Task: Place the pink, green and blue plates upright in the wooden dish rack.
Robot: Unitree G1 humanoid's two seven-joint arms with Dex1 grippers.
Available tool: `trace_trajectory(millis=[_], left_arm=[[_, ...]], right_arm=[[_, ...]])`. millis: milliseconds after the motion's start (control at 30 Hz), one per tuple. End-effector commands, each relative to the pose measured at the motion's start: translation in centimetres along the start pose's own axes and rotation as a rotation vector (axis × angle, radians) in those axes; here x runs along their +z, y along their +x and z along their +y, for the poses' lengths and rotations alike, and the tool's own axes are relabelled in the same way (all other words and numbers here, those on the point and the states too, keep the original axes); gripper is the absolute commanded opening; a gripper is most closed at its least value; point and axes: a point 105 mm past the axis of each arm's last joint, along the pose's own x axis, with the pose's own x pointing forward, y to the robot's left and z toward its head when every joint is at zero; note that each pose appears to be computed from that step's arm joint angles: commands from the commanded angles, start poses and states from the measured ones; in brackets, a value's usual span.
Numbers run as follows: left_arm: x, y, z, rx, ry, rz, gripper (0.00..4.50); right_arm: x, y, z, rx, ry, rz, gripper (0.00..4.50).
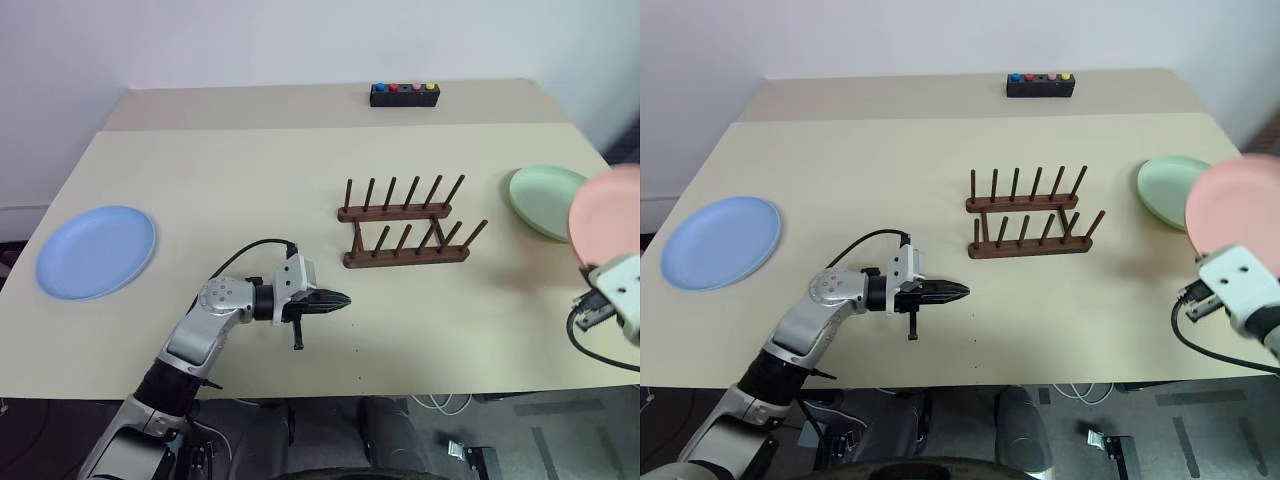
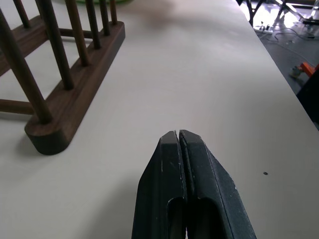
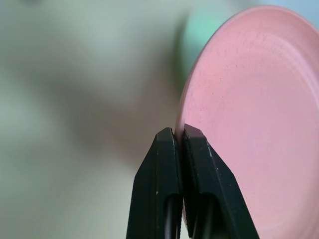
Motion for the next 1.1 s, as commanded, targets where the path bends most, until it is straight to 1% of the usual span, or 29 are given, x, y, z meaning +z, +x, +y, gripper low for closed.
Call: trace_trajectory(millis=[33, 67, 100, 133, 200, 300, 367, 467, 667, 867, 1100], left_arm=[[0.9, 0.5, 0.2, -0.016, 0.045, -0.018, 0.0], [0.9, 0.5, 0.2, -0.016, 0.045, -0.019, 0.0], [0.9, 0.7, 0.2, -0.016, 0.048, -0.02, 0.0], [1.0, 0.7, 0.2, -0.013, 0.052, -0.022, 0.0], [1.1, 0.8, 0.3, -0.006, 0.058, -0.025, 0.0], [1.2, 0.4, 0.4, 0.028, 0.06, -0.027, 0.0], [1.1, 0.1, 0.5, 0.046, 0.06, -0.024, 0.0], [1.0, -0.4, 0.4, 0.076, 0.055, -0.019, 0.0], [1.0, -0.7, 0.2, 0.101, 0.052, -0.015, 0.0], [1.2, -1.0, 0.4, 0.106, 0.054, -0.014, 0.0], [1.3, -1.0, 0.5, 0.102, 0.059, -0.01, 0.0]], right_arm=[[6.7, 0.4, -1.8, 0.0, 0.022, -0.283, 0.03], [7.6, 0.6, -2.0, 0.008, 0.043, -0.322, 0.03], [9.2, 1.0, -2.1, 0.036, 0.108, -0.416, 0.03], [10.8, 1.5, -2.0, 0.085, 0.179, -0.506, 0.03], [12.7, 2.1, -1.7, 0.175, 0.273, -0.61, 0.03], [13.9, 2.7, -0.7, 0.372, 0.409, -0.676, 0.03], [14.5, 2.9, -0.5, 0.457, 0.479, -0.706, 0.03], [14.4, 3.2, -0.2, 0.555, 0.569, -0.717, 0.03], [13.6, 3.1, -0.6, 0.64, 0.714, -0.74, 0.03], [13.2, 2.9, -0.3, 0.692, 0.786, -0.747, 0.03], [12.3, 3.3, 0.3, 0.687, 0.833, -0.718, 0.03]])
